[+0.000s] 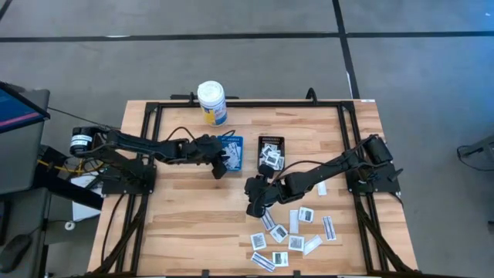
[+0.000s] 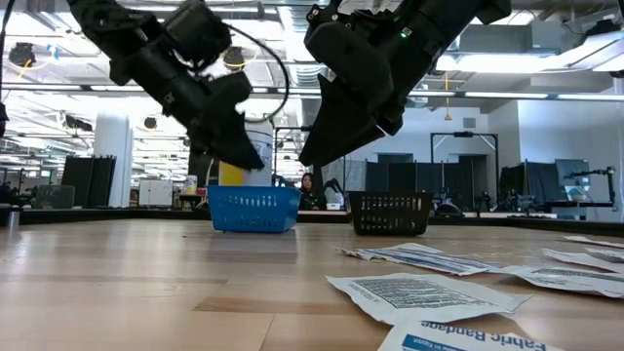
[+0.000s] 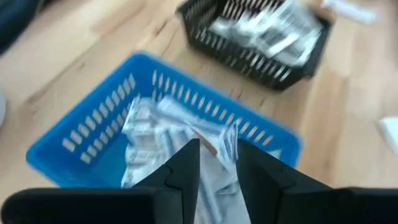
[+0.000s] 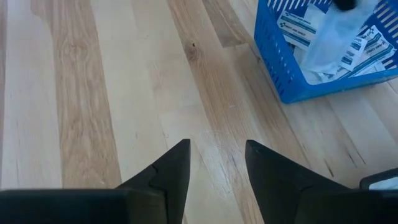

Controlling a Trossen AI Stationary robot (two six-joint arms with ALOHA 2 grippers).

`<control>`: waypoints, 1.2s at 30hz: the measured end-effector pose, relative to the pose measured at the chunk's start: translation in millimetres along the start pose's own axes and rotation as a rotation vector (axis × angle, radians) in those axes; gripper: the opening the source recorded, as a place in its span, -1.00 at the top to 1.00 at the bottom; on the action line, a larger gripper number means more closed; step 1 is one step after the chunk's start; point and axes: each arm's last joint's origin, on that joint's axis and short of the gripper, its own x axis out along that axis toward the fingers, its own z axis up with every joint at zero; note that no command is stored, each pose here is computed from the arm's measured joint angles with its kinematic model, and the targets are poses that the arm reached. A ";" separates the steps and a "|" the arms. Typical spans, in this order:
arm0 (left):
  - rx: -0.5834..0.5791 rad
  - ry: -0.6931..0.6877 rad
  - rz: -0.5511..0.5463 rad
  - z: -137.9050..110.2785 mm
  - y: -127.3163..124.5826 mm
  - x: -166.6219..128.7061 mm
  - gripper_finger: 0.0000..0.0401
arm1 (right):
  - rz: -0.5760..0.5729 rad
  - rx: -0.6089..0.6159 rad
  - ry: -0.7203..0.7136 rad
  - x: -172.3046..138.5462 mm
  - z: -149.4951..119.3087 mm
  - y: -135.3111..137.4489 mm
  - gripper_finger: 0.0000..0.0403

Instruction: Pick & Place First Aid Supplies

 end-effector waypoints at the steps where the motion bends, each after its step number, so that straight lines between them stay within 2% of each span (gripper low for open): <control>1: -0.002 -0.017 -0.007 2.7 -0.6 -3.9 0.49 | 0.000 0.000 0.000 0.0 0.0 0.0 0.27; 5: -0.006 -0.091 -0.055 12.6 -7.2 -21.6 0.49 | 0.000 0.000 0.000 0.0 0.0 0.0 0.28; 11: 0.008 -0.118 -0.110 14.8 -17.1 -34.2 0.49 | 0.001 0.000 0.000 0.0 0.0 0.0 0.31; 14: 0.013 -0.105 -0.099 12.3 -18.2 -30.4 0.49 | 0.001 0.001 -0.001 0.0 0.1 0.1 0.31; 18: 0.041 -0.076 0.009 6.3 -13.1 -17.6 0.49 | 0.002 0.002 -0.003 0.0 0.4 0.2 0.31; 21: 0.076 -0.009 0.048 -2.6 -8.6 -4.0 0.49 | 0.002 0.002 -0.004 0.0 0.4 0.2 0.32; 27: 0.137 0.086 0.051 -16.3 -3.6 15.1 0.47 | 0.002 0.002 -0.003 0.0 0.3 0.1 0.31; 36: 0.125 0.005 0.023 -3.6 -6.7 -0.2 0.21 | 0.002 0.001 -0.002 0.0 0.3 0.1 0.32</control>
